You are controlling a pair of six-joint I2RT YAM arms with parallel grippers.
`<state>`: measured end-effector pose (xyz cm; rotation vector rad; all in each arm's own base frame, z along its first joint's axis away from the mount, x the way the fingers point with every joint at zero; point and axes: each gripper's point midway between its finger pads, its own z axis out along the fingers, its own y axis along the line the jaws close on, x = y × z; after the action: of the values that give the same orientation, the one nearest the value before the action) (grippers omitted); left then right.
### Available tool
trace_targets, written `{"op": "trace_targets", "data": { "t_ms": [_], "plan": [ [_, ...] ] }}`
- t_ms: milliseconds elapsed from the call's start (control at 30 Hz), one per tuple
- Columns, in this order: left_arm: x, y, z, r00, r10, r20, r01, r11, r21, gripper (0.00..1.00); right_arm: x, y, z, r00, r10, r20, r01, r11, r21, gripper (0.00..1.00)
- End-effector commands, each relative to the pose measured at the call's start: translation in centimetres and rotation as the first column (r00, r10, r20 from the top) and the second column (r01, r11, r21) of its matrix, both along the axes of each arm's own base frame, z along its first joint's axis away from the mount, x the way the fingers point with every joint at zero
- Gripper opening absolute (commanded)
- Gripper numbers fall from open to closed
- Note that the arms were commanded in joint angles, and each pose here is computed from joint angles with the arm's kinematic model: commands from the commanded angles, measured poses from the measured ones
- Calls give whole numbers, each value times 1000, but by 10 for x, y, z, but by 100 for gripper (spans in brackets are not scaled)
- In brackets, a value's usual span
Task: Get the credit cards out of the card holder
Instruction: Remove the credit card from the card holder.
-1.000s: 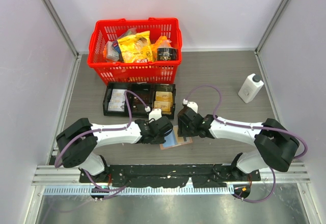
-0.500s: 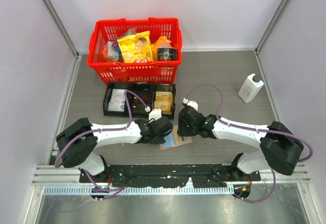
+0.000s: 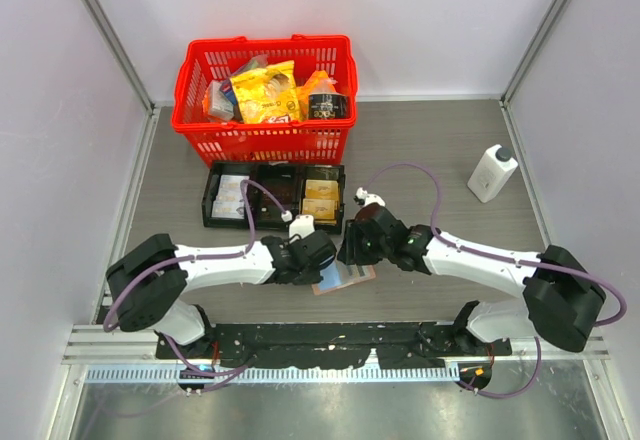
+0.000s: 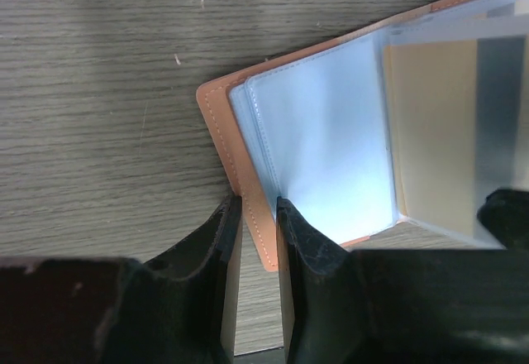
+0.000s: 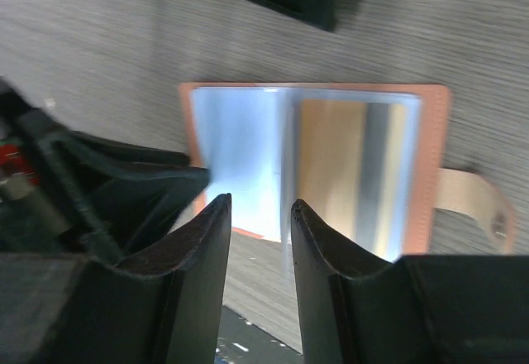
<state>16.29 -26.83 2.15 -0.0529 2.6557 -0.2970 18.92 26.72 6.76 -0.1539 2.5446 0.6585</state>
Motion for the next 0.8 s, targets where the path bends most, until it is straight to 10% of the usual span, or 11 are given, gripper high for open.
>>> {"op": "trace_targets", "data": {
  "t_ms": [0,767],
  "plan": [
    [3,-6,11,998,46,38,-42,995,-90,25,-5,45,38,995,102,19,-104,969,224,40],
    [12,-6,54,985,122,123,-75,940,-332,45,9,26,11,998,59,22,-63,962,268,41]
  ]
}}
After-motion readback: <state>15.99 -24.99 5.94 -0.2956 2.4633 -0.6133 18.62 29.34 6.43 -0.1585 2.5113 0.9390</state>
